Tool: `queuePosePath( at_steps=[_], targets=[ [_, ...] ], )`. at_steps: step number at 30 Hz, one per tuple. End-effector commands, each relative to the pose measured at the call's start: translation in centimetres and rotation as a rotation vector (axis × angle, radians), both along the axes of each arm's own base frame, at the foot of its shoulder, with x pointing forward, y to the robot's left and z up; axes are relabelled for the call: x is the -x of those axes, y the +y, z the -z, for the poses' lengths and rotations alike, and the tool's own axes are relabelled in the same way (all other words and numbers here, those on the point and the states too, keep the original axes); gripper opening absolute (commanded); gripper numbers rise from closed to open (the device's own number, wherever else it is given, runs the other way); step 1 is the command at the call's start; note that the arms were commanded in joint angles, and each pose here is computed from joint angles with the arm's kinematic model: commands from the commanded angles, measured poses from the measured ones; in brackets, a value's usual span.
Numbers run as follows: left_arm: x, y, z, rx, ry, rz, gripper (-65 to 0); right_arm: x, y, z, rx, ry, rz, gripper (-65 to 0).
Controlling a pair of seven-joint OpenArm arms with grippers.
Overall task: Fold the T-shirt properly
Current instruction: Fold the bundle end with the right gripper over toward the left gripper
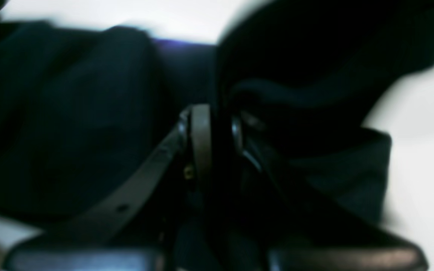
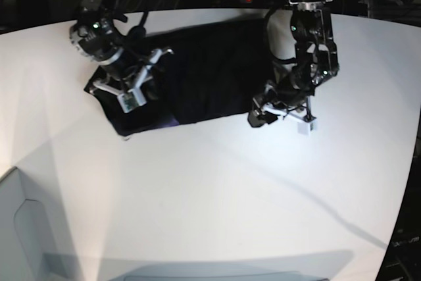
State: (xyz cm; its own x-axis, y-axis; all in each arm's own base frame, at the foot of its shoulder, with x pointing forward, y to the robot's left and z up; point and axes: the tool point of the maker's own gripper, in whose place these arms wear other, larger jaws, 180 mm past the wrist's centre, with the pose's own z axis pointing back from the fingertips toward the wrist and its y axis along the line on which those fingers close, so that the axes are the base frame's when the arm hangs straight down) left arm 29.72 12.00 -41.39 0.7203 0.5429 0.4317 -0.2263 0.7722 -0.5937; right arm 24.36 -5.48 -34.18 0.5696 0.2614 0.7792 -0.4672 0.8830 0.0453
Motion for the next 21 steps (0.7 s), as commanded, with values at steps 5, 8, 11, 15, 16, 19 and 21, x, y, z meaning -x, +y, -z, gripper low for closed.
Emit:
queuePosePath(
  at_steps=[5,8,11,15,16,19,21],
  targets=[
    [0.3,0.3,0.1,-0.020,0.025,0.012,-25.1,1.3,9.6,-3.3,-0.152,-0.086,-0.249,-65.0],
    [0.3,0.6,0.0,-0.015,0.021,0.004,-25.1,1.9,11.8,-2.5,-0.173,-0.056,-0.314,-65.0],
    [-0.3,0.6,-1.2,-0.021,-0.017,0.004,-25.1,1.4,12.1,-1.2,-0.171,-0.025,-0.323,-65.0],
    [-1.0,1.3,-4.3,-0.047,-0.103,-0.004,-25.1,1.6,11.7,0.0,-0.155,0.005,-0.333,-65.0],
    [-0.9,2.0,-4.9,-0.056,-0.118,-0.021,-25.1,1.7,11.6,0.1,-0.151,0.008,-0.334,-65.0],
    [0.2,5.5,-6.1,-0.096,-0.144,-0.112,-25.1,1.7,11.6,0.1,-0.151,0.006,-0.334,-65.0],
    [1.6,7.4,-6.5,-0.126,-0.144,-0.157,-25.1,1.6,11.6,0.1,-0.149,0.005,-0.335,-65.0]
  ],
)
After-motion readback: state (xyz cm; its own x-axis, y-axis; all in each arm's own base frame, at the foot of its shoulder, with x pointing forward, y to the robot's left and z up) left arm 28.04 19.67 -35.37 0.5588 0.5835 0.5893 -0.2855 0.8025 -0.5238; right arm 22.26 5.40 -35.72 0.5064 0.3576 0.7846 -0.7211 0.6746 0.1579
